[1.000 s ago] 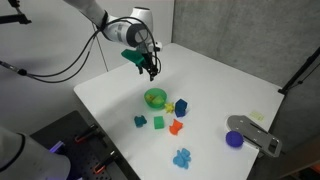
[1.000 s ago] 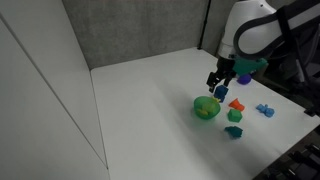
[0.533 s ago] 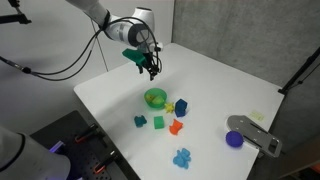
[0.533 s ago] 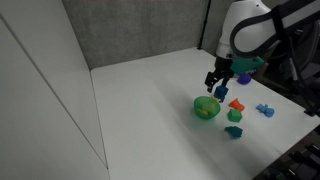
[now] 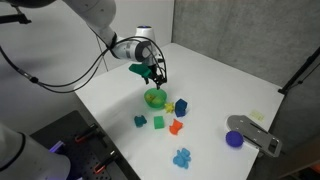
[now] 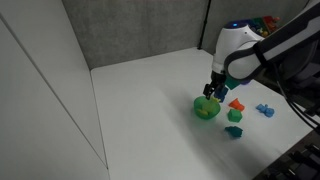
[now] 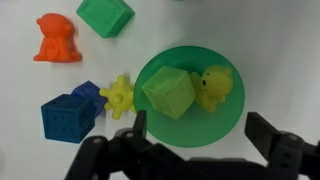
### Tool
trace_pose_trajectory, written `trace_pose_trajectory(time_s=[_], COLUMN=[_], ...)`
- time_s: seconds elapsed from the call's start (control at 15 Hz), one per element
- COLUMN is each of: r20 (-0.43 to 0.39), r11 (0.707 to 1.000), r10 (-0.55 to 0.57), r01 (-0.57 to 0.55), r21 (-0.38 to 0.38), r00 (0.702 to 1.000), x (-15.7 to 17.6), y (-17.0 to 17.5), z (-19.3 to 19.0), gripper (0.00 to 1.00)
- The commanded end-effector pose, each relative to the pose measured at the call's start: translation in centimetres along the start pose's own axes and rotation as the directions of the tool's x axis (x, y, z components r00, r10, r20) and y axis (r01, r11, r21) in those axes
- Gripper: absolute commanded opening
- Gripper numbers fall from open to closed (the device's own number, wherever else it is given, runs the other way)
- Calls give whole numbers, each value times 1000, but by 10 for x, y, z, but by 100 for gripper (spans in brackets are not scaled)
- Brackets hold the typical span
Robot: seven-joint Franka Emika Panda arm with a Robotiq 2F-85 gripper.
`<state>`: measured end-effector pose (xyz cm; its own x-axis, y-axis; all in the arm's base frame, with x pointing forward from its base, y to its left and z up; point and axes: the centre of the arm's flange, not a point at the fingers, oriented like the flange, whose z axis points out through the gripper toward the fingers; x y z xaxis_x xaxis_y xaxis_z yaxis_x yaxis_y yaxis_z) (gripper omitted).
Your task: Pick up the lime green block from the bowl and put it on the table
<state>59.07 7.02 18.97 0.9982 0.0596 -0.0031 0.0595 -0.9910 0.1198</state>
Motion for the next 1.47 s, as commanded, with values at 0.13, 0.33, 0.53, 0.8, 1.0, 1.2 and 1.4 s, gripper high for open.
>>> trace_pose_trajectory(time_s=[0.13, 0.33, 0.53, 0.8, 1.0, 1.2, 1.4], r20=[-50, -49, -27, 3, 25, 45, 67], r11=[997, 995, 994, 994, 995, 996, 996], r10=[-61, -84, -82, -71, -62, -59, -63], r01=[59, 81, 79, 71, 64, 62, 67], r21=[-40, -60, -76, -79, -77, -68, -63], r00=[997, 995, 996, 997, 998, 997, 996], x=[27, 35, 40, 41, 41, 40, 35], y=[-6, -6, -4, -1, -1, -3, -7], z=[41, 63, 82, 105, 116, 120, 118], gripper=[100, 100, 100, 100, 100, 100, 100])
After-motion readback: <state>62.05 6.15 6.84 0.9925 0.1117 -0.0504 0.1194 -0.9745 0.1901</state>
